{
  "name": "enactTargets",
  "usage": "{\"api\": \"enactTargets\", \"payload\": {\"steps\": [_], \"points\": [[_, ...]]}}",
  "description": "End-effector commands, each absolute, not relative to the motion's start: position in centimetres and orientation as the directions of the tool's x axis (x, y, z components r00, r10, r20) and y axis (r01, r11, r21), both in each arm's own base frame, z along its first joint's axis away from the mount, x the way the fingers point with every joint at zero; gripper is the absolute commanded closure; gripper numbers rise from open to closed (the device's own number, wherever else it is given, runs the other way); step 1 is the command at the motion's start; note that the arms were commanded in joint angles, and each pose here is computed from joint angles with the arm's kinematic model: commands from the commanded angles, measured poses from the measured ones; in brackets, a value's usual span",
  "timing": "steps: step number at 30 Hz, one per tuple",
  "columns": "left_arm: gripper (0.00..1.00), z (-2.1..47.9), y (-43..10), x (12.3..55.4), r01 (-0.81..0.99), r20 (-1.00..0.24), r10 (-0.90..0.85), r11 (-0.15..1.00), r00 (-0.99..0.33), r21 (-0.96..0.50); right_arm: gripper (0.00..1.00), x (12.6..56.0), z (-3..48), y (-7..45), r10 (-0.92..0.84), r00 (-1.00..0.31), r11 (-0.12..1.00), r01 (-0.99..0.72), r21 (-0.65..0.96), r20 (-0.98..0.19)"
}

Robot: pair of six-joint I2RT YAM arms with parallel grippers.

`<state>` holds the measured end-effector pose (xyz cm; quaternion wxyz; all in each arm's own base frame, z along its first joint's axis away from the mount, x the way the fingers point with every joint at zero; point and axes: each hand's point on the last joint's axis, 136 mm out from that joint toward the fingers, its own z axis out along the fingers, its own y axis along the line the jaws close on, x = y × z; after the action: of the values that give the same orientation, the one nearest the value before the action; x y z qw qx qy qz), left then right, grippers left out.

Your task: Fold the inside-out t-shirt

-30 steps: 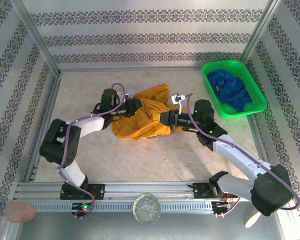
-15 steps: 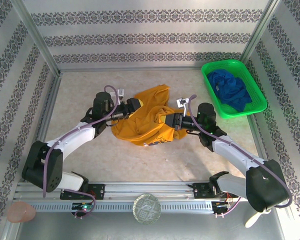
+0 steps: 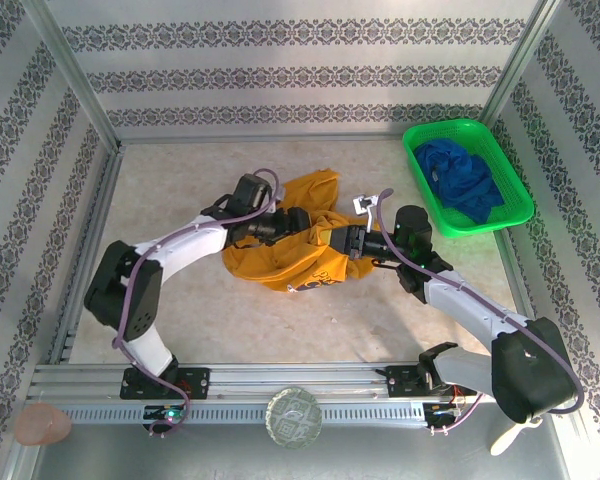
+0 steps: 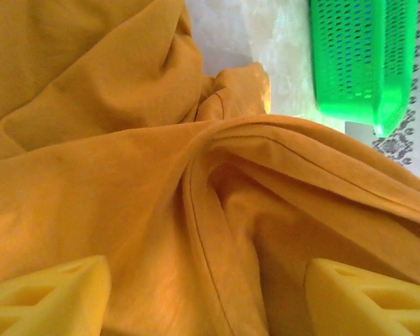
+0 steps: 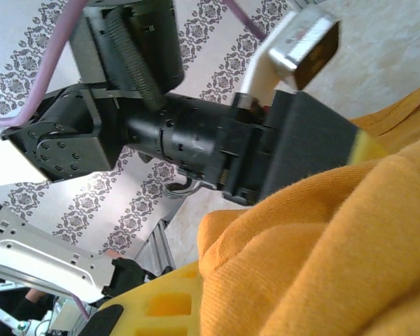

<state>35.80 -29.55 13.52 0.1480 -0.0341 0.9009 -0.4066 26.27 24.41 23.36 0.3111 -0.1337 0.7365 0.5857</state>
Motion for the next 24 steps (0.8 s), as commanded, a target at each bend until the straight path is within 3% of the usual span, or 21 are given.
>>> {"api": "enactTargets", "payload": {"steps": [1,4,5,7,10,14,20,21,23,24], "points": [[0.27,11.9,-31.3,33.5,0.086,-0.162,-0.052,0.673,-0.985,-0.734,1.00,26.4,24.6,24.7,0.170,-0.738,0.254,-0.608,0.753,-0.653],[0.32,10.7,-32.9,32.3,0.078,-0.093,0.009,0.624,-0.996,-0.777,1.00,26.7,24.8,24.6,0.175,-0.734,0.260,-0.608,0.750,-0.656],[0.40,10.4,-33.4,32.1,0.069,-0.072,0.019,0.601,-0.997,-0.796,1.00,26.8,24.8,24.5,0.179,-0.733,0.263,-0.607,0.750,-0.656],[0.68,10.4,-34.2,32.2,0.071,-0.069,0.024,0.547,-0.997,-0.834,1.00,26.9,24.5,24.1,0.190,-0.731,0.279,-0.599,0.750,-0.655],[0.99,13.4,-34.1,34.0,0.130,-0.171,-0.054,0.447,-0.984,-0.885,1.00,27.2,22.3,22.9,0.217,-0.738,0.338,-0.557,0.758,-0.639],[1.00,20.2,-31.8,36.2,0.244,-0.302,-0.216,0.260,-0.928,-0.934,1.00,28.1,17.6,20.2,0.296,-0.756,0.447,-0.430,0.784,-0.584],[1.00,26.2,-30.2,35.2,0.325,-0.309,-0.262,-0.021,-0.914,-0.945,1.00,30.3,12.9,18.4,0.365,-0.779,0.549,-0.262,0.794,-0.509],[1.00,27.4,-30.0,34.9,0.355,-0.321,-0.275,-0.082,-0.906,-0.931,0.95,30.7,12.3,18.5,0.365,-0.792,0.557,-0.236,0.796,-0.490],[1.00,28.5,-29.9,34.6,0.364,-0.311,-0.277,-0.165,-0.909,-0.917,0.61,31.3,11.6,19.0,0.353,-0.809,0.572,-0.211,0.793,-0.470],[1.00,28.4,-30.0,34.5,0.357,-0.307,-0.265,-0.167,-0.914,-0.919,0.49,31.5,11.3,19.1,0.351,-0.816,0.589,-0.190,0.786,-0.460]]}}
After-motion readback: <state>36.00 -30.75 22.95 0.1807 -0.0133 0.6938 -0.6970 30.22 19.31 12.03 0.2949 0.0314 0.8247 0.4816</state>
